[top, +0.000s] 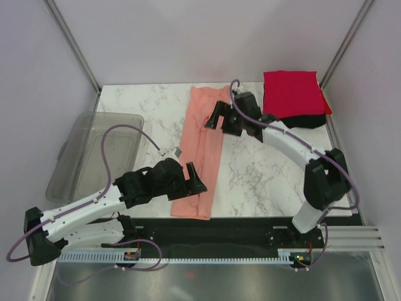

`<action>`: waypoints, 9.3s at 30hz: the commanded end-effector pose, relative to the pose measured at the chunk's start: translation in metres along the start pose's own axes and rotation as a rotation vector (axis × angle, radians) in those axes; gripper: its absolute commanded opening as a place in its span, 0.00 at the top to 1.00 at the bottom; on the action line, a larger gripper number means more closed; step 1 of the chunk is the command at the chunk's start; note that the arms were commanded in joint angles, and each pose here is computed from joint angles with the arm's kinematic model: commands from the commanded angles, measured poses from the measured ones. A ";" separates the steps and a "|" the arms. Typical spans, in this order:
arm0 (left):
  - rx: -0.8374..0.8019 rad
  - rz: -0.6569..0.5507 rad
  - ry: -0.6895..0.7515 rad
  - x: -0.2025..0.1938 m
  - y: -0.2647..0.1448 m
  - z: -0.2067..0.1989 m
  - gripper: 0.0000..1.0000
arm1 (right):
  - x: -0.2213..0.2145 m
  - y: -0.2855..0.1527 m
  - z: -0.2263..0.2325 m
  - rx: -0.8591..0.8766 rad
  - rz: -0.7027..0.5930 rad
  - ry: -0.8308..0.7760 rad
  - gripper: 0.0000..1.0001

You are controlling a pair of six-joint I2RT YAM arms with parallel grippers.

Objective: Fold and stack the t-shirts
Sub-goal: Fold the tshirt

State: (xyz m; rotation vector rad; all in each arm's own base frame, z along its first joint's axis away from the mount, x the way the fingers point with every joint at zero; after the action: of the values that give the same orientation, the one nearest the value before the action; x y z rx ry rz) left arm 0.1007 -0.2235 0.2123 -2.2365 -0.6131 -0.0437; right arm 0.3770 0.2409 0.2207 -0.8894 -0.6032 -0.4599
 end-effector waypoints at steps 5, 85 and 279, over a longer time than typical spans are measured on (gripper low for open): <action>0.108 -0.134 0.007 0.012 -0.022 0.059 0.17 | -0.185 -0.053 0.022 -0.095 0.209 0.038 0.17; 0.245 -0.162 -0.001 0.214 0.078 -0.010 0.98 | -0.042 -0.011 0.014 -0.454 0.143 -0.403 1.00; 0.084 -0.193 0.017 0.146 0.015 -0.031 0.98 | -0.047 -0.103 0.005 -0.360 0.230 -0.325 1.00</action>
State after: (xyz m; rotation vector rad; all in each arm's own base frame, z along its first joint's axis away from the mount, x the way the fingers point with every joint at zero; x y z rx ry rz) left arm 0.2171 -0.1948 0.2462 -2.0786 -0.8050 -0.0548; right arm 0.2542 0.1970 0.2456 -1.3287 -0.6435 -0.2057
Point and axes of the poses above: each gripper's point midway between its finger pads, its own y axis out along the fingers, its own z axis along the line the jaws close on, x = y × z, the point moved 7 cm from there along -y, back along the fingers, and after that the axes turned 13 degrees about -y, right-handed, at the moved point
